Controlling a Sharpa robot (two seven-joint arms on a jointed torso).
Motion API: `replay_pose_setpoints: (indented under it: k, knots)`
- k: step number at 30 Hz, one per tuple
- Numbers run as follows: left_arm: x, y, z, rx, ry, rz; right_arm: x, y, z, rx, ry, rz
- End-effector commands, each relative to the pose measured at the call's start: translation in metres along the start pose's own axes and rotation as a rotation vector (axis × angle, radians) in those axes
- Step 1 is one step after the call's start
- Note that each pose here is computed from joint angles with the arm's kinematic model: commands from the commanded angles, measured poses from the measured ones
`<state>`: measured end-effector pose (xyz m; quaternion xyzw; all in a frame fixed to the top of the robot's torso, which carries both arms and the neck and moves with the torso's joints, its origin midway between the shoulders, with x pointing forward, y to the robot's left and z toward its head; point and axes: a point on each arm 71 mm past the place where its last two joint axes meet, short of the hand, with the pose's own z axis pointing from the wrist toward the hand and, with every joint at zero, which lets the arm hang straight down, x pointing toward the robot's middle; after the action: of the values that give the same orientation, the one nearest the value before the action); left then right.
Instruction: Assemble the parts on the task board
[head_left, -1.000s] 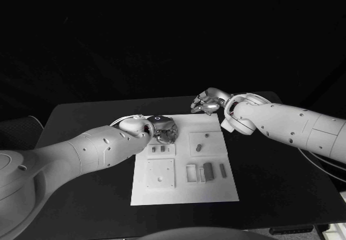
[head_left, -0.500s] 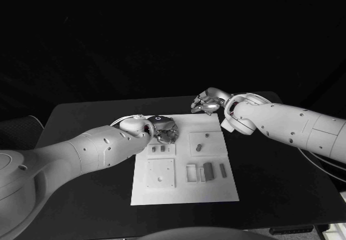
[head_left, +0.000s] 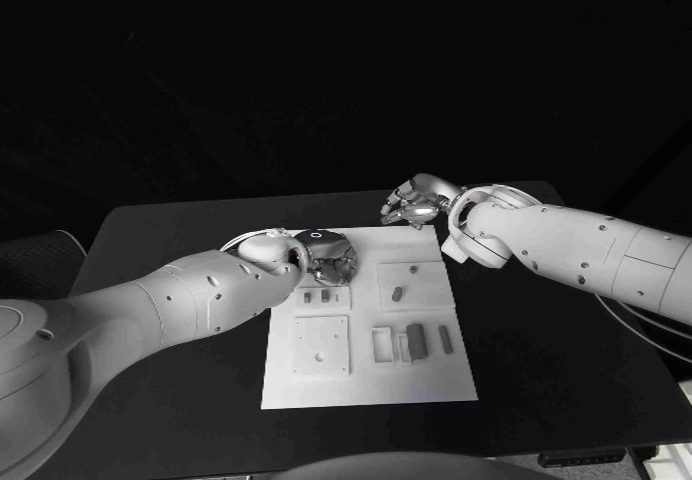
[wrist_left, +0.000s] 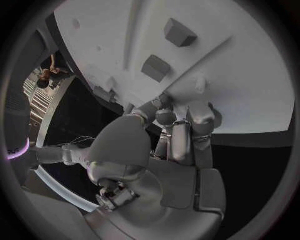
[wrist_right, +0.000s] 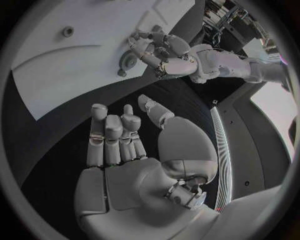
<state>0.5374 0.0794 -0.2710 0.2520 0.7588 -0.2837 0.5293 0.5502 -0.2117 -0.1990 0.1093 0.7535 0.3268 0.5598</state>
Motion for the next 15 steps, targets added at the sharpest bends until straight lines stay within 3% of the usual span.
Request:
replay_pose_setpoints:
  k: [1,15]
  knots:
    - [-0.0020,-0.0034,0.0006,0.021,-0.033,0.008,0.0008,0.0012,0.0002,-0.008,0.008,-0.001]
    - [-0.0022,-0.0029,-0.0006,0.021,-0.048,0.008,0.0003,0.0010,-0.0001,-0.008,0.004,-0.001]
